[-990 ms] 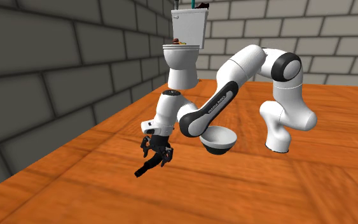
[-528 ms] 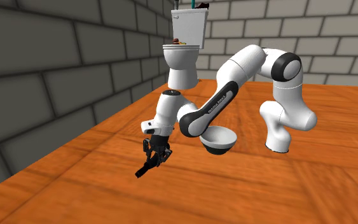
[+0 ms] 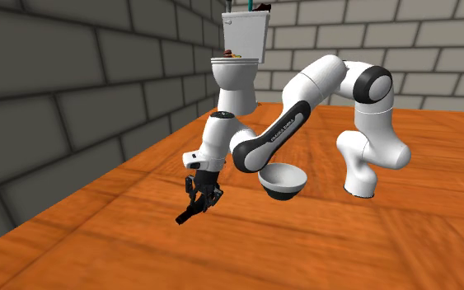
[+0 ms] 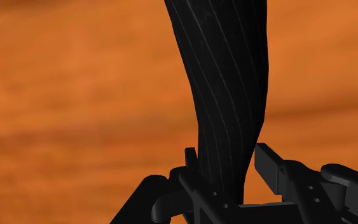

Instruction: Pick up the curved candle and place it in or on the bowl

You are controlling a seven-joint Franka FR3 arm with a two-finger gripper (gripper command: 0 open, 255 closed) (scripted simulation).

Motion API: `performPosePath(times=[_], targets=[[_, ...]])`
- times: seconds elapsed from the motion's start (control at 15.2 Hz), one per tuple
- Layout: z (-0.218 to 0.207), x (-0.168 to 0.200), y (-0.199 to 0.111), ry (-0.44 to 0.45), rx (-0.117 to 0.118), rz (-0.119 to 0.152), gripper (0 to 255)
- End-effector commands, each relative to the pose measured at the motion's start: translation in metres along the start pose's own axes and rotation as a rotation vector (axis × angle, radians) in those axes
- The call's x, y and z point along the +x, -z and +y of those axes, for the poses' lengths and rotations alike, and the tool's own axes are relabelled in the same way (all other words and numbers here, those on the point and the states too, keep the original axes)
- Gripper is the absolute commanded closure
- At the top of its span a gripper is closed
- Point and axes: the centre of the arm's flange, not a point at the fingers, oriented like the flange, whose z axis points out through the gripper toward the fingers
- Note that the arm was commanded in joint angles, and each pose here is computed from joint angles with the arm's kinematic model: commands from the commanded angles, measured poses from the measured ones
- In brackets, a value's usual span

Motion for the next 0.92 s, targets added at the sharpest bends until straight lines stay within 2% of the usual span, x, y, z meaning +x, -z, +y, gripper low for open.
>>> performPosePath(times=[0.0, 0.86], targets=[[0.003, 0.002, 0.01, 0.0, 0.0, 0.0, 255], [0.02, 0.009, 0.076, 0.0, 0.0, 0.0, 255]])
